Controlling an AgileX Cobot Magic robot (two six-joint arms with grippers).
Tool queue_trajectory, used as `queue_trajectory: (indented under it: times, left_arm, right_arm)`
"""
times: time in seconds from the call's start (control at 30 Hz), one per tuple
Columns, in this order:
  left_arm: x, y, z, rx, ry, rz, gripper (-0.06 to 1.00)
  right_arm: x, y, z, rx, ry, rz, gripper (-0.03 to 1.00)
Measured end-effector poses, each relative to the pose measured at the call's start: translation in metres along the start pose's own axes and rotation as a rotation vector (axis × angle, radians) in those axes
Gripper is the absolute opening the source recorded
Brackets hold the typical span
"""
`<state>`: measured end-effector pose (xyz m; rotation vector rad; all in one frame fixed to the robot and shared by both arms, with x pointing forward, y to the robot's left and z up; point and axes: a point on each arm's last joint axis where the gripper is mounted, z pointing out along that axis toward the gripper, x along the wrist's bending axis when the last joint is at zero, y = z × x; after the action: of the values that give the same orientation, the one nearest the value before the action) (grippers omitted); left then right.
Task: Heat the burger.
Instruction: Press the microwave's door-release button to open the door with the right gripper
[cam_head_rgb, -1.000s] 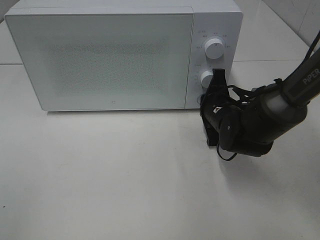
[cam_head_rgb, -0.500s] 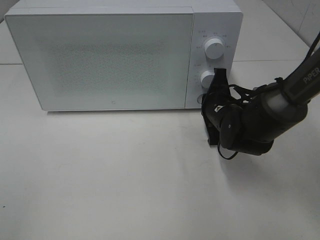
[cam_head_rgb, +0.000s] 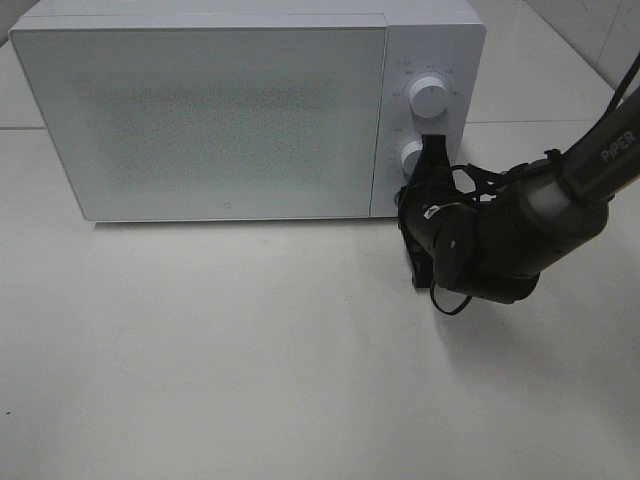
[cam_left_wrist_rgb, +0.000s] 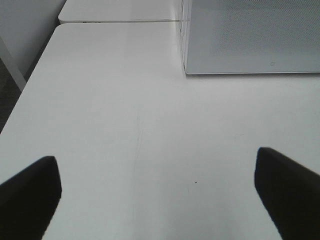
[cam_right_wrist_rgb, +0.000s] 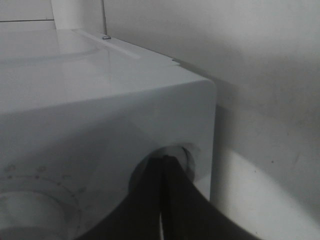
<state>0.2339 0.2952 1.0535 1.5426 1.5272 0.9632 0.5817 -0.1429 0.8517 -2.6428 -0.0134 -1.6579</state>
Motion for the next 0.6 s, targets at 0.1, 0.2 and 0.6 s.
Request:
queue_trajectory:
  times: [0.1,0.2,0.6]
  left_arm:
    - [0.0,0.0,0.0,0.0,0.0,0.0,0.99]
    - [0.0,0.0,0.0,0.0,0.0,0.0,0.99]
    - [0.0,0.0,0.0,0.0,0.0,0.0,0.99]
  right_arm:
    - [-0.0024,-0.0009,0.0046,-0.009,0.0,0.005,0.0]
    - [-0.0028,-0.0022,0.0088,-0.016,0.0,0.008,0.01]
    - [-0.0031,-0.0025,0.0089,-0.019,-0.007,-0.003,0.01]
